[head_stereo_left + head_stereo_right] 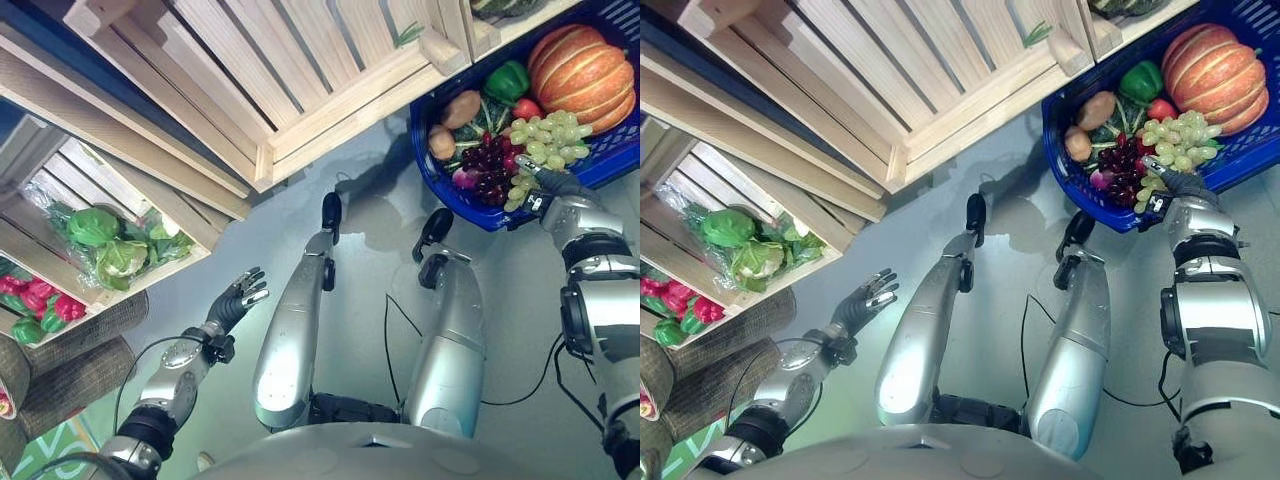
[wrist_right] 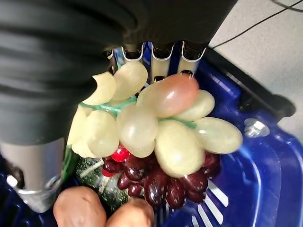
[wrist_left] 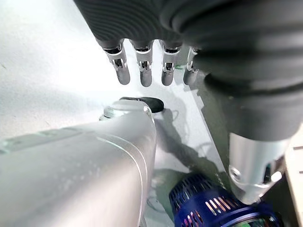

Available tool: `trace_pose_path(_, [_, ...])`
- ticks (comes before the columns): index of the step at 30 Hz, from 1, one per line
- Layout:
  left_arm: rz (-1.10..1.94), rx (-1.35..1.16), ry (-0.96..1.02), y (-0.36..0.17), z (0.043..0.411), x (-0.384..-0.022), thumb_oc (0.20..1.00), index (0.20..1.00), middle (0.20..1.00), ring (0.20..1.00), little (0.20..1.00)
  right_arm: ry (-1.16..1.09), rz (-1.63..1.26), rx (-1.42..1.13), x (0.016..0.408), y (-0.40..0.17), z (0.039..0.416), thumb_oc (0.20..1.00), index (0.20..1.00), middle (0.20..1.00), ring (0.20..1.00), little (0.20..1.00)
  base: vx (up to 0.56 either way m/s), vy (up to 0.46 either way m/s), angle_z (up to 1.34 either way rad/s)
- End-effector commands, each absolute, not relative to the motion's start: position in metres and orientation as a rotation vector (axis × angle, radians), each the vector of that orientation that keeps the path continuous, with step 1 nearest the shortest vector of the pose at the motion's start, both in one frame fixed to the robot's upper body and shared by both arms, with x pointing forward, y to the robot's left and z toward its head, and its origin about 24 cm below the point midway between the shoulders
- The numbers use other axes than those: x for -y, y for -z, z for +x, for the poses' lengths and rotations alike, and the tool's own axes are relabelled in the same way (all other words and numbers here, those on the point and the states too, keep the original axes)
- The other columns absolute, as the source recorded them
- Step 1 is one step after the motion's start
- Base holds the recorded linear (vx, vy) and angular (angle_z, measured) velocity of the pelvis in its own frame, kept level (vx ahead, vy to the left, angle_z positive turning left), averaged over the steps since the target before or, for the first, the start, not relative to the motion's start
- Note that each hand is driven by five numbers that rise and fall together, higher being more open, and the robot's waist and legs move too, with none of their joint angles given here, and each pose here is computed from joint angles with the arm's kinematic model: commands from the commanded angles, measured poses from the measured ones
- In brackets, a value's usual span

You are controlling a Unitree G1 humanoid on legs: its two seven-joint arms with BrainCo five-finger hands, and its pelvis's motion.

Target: Pick up fruits and vegetables into the basket

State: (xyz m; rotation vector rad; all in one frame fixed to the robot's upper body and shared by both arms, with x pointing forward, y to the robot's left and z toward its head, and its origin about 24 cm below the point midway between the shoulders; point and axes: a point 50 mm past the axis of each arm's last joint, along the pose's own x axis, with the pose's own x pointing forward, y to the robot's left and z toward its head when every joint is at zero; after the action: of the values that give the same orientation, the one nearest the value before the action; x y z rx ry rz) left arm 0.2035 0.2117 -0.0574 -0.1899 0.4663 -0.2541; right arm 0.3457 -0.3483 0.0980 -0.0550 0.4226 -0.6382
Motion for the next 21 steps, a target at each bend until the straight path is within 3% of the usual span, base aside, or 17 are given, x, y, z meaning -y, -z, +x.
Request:
trace_pose_path(1, [-0.230, -0.540, 0.287, 0.077, 0.183, -0.194, 1.000, 1.000, 1.000, 1.000, 1.000, 0.878, -0.155, -0.411, 0.391, -0.087, 0.308, 1.000, 1.000, 1.000, 1.000, 1.000, 0.03, 0.094, 0.00])
trace_pose_path(8, [-0.281, -0.589, 0.208, 0.094, 0.174, -0.195, 1.000, 1.000, 1.000, 1.000, 1.000, 0.853, -0.297, -0.344, 0.360, -0.044, 0.299, 1.000, 1.000, 1.000, 1.000, 1.000, 0.02, 0.086, -0.01])
trace_pose_path(13, [-0.297, -0.644, 0.097, 0.107, 0.167, -0.202, 1.000, 1.000, 1.000, 1.000, 1.000, 0.715, -0.389, -0.365, 0.320, 0.008, 0.274, 1.000, 1.000, 1.000, 1.000, 1.000, -0.01, 0.057, -0.06])
trace_pose_path(21, [-0.308, -0.748, -0.025, 0.126, 0.142, -0.221, 1.000, 1.000, 1.000, 1.000, 1.000, 0.499, -0.621, -0.409, 0.290, 0.047, 0.239, 1.000, 1.000, 1.000, 1.000, 1.000, 0.08, 0.052, -0.11])
